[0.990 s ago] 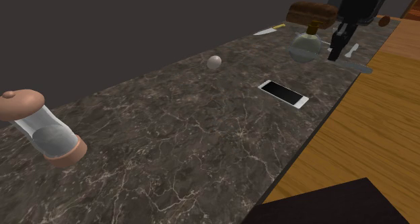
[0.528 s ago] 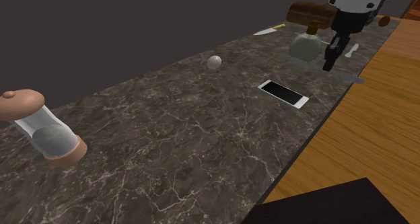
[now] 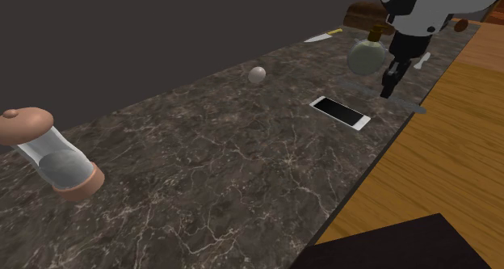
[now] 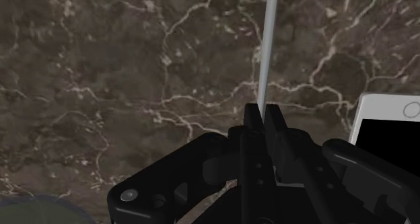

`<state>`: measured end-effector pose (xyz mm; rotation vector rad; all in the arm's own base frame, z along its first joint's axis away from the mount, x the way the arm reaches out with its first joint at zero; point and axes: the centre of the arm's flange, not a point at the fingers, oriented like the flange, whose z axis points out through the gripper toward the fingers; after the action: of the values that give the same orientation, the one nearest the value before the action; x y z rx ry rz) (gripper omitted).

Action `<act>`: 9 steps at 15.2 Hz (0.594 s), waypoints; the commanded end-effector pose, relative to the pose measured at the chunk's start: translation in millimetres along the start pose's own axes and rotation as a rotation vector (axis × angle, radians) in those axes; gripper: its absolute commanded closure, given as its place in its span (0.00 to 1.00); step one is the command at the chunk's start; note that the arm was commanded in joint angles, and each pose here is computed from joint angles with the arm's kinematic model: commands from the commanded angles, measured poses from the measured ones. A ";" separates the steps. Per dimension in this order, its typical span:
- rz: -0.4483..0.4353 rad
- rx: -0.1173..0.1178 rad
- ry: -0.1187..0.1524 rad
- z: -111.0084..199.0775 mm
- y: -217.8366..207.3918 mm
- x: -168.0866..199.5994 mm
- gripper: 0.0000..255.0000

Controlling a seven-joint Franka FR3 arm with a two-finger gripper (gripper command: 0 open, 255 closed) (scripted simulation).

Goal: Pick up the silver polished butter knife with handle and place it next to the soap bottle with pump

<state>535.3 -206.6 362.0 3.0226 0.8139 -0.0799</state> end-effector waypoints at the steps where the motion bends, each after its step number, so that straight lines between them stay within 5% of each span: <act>1: 0.000 0.000 0.000 6.1 0.3 -0.2 1.00; 8: 0.000 0.000 0.000 6.1 0.3 -0.2 1.00; 9: 0.000 0.000 0.000 6.1 0.3 -0.2 0.00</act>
<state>535.0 -207.1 355.8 3.0224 0.8138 -0.0795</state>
